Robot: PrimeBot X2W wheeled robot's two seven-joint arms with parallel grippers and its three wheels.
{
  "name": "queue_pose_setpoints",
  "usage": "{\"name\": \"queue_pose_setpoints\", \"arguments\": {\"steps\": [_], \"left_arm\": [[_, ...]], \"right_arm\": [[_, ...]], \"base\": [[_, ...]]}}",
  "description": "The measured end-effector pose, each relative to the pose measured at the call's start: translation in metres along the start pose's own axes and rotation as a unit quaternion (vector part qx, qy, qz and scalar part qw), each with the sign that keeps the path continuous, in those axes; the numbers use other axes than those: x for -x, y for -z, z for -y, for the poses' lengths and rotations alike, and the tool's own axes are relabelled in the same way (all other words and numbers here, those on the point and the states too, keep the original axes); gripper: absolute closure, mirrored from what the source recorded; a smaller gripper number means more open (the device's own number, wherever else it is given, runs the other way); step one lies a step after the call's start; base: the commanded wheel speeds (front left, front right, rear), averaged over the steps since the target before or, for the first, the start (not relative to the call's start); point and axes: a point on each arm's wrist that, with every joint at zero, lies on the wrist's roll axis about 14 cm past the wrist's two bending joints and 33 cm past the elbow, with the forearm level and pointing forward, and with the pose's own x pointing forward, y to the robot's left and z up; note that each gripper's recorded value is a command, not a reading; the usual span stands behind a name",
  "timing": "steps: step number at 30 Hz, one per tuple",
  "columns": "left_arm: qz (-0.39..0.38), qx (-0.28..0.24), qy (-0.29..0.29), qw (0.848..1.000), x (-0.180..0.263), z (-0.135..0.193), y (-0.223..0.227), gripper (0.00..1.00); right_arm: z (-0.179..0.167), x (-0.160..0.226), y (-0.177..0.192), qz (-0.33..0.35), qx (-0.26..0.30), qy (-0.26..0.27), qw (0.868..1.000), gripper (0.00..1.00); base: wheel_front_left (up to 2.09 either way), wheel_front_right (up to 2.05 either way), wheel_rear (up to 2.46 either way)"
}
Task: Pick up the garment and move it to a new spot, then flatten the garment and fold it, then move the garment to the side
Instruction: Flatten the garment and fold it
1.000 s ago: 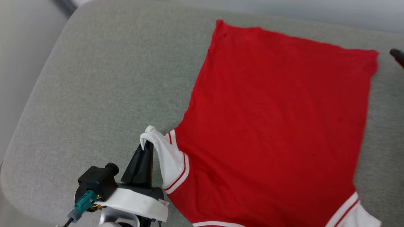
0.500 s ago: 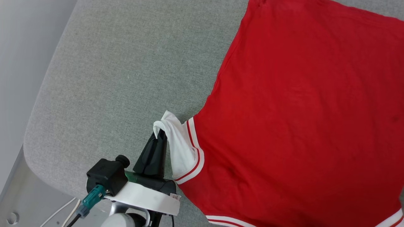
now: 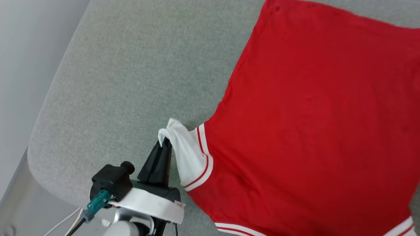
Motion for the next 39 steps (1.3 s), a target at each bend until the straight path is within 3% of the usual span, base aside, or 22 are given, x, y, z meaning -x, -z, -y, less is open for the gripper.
{"name": "queue_pose_setpoints", "arguments": {"steps": [6, 10, 14, 21, 26, 35, 36, 37, 38, 39], "left_arm": [[-0.017, 0.002, -0.005, 1.000, 0.013, -0.006, 0.006, 1.00], [-0.022, -0.002, 0.002, 1.000, 0.017, -0.005, 0.005, 1.00], [-0.029, -0.011, 0.003, 1.000, 0.021, -0.009, 0.005, 1.00], [-0.040, -0.016, 0.016, 0.999, 0.024, -0.005, 0.006, 1.00], [-0.048, -0.020, 0.043, 0.998, 0.022, 0.010, 0.007, 1.00], [-0.055, -0.026, 0.085, 0.995, 0.016, 0.037, 0.005, 1.00], [-0.056, -0.027, 0.087, 0.994, 0.016, 0.038, 0.006, 1.00], [-0.058, -0.026, 0.088, 0.994, 0.016, 0.039, 0.007, 1.00], [-0.060, -0.026, 0.089, 0.994, 0.015, 0.040, 0.008, 1.00], [-0.063, -0.026, 0.089, 0.994, 0.015, 0.040, 0.009, 1.00]], "right_arm": [[0.012, 0.056, -0.028, 0.063, 0.073, 0.036, 0.995, 1.00], [0.038, 0.099, -0.022, 0.084, 0.103, 0.068, 0.989, 1.00], [0.063, 0.137, 0.008, 0.084, 0.122, 0.089, 0.985, 1.00], [0.115, 0.201, 0.109, 0.039, 0.108, 0.128, 0.985, 1.00], [0.138, 0.236, 0.203, -0.010, 0.055, 0.142, 0.988, 1.00], [0.114, 0.252, 0.349, -0.094, -0.069, 0.105, 0.988, 1.00], [0.109, 0.251, 0.355, -0.095, -0.078, 0.100, 0.987, 0.93], [0.106, 0.249, 0.358, -0.091, -0.086, 0.096, 0.987, 0.53], [0.104, 0.247, 0.356, -0.081, -0.092, 0.094, 0.988, 0.00], [0.104, 0.245, 0.351, -0.068, -0.095, 0.094, 0.989, 0.00]], "base": [[0.00, 0.00, 0.00], [0.00, 0.00, 0.00], [0.00, 0.00, 0.00], [0.00, 0.00, 0.00], [0.00, 0.00, 0.00], [0.00, 0.00, 0.00], [0.00, 0.00, 0.00], [0.00, 0.00, 0.00], [0.00, 0.00, 0.00], [0.00, 0.00, 0.00]]}}
